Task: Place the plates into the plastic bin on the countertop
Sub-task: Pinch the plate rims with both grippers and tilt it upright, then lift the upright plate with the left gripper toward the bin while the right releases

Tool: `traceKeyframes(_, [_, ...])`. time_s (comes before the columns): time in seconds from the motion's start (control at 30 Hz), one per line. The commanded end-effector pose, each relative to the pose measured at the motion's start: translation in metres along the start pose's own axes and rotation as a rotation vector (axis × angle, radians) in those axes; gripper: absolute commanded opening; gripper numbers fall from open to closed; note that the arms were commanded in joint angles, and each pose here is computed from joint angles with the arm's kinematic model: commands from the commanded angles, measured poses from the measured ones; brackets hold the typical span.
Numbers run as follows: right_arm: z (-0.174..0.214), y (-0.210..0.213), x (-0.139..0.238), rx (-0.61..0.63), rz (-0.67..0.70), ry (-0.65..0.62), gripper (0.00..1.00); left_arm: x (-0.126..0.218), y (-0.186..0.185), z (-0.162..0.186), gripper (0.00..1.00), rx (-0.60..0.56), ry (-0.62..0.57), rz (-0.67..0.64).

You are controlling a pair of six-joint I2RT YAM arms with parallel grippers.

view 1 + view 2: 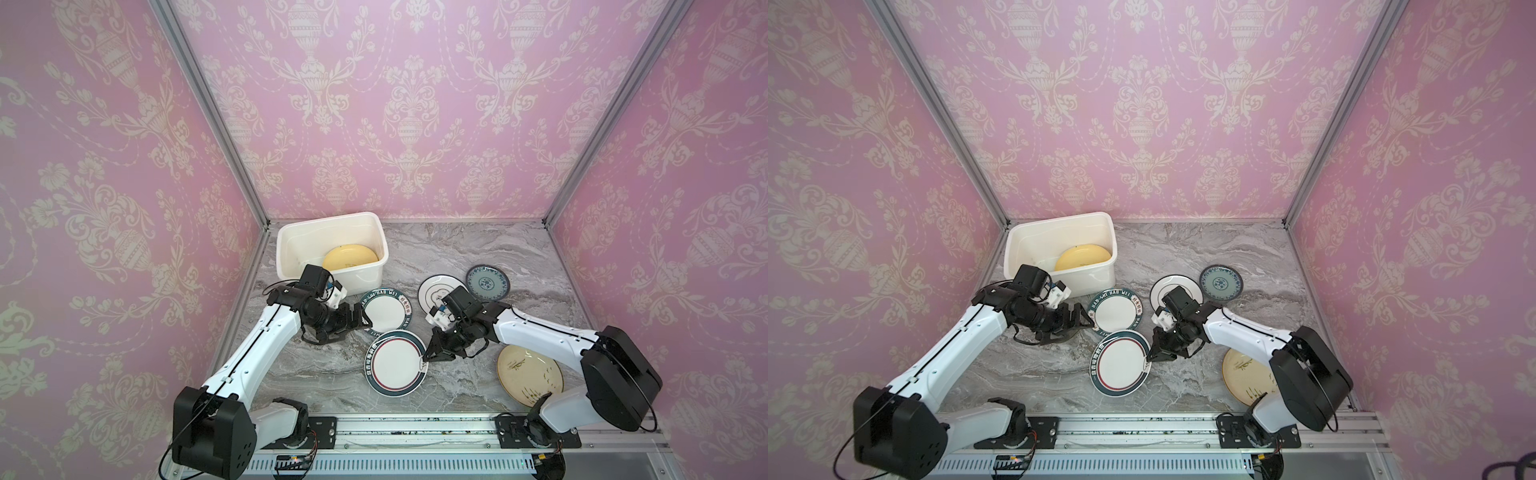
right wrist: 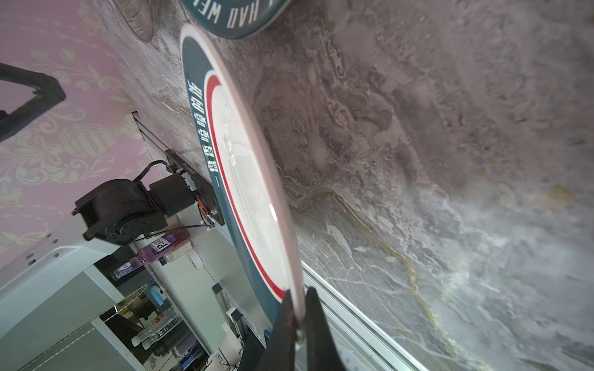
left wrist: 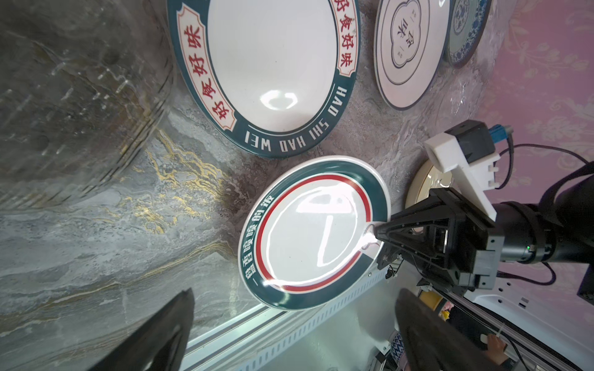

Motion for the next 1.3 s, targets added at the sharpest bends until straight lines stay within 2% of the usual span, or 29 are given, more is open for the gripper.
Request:
traceKeyframes(0.0, [-0.003,0.015,0.015,0.051,-0.112,-0.051,0.00,-0.004,0.001,0.010,0.99,-0.015,0.089,0.027])
traceKeyframes(0.3, [-0.013,0.025,0.041,0.043,-0.218,-0.190,0.00,-0.016,0.000,0.009,0.95,-0.013,0.152,0.098])
traceKeyframes(0.47, [-0.017,0.030,0.046,0.039,-0.259,-0.217,0.00,-0.020,-0.001,0.008,0.89,-0.009,0.160,0.132])
traceKeyframes(0.6, [-0.020,0.034,0.049,0.034,-0.302,-0.246,0.00,-0.023,-0.006,0.006,0.84,0.008,0.154,0.210])
traceKeyframes(0.8, [-0.024,0.035,0.050,0.020,-0.338,-0.270,0.00,-0.023,-0.018,0.004,0.71,0.010,0.152,0.324])
traceKeyframes(0.97, [-0.025,0.033,0.048,0.012,-0.334,-0.273,0.00,-0.018,-0.026,0.003,0.54,0.005,0.134,0.390])
traceKeyframes(1.17, [-0.028,0.031,0.046,0.002,-0.336,-0.281,0.00,-0.016,-0.030,0.003,0.36,0.007,0.121,0.416])
traceKeyframes(1.27, [-0.030,0.031,0.046,-0.002,-0.334,-0.288,0.00,-0.016,-0.029,0.004,0.32,0.012,0.122,0.415])
Point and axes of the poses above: each gripper's point midway between its finger pads, its own x axis back along the fingers, its own y axis along the line the jaws close on, z = x × y, the point moved 8 cm from there along x, back along the fingers, and after that the axes turned 11 degrees about x, right-handed, at the moved point
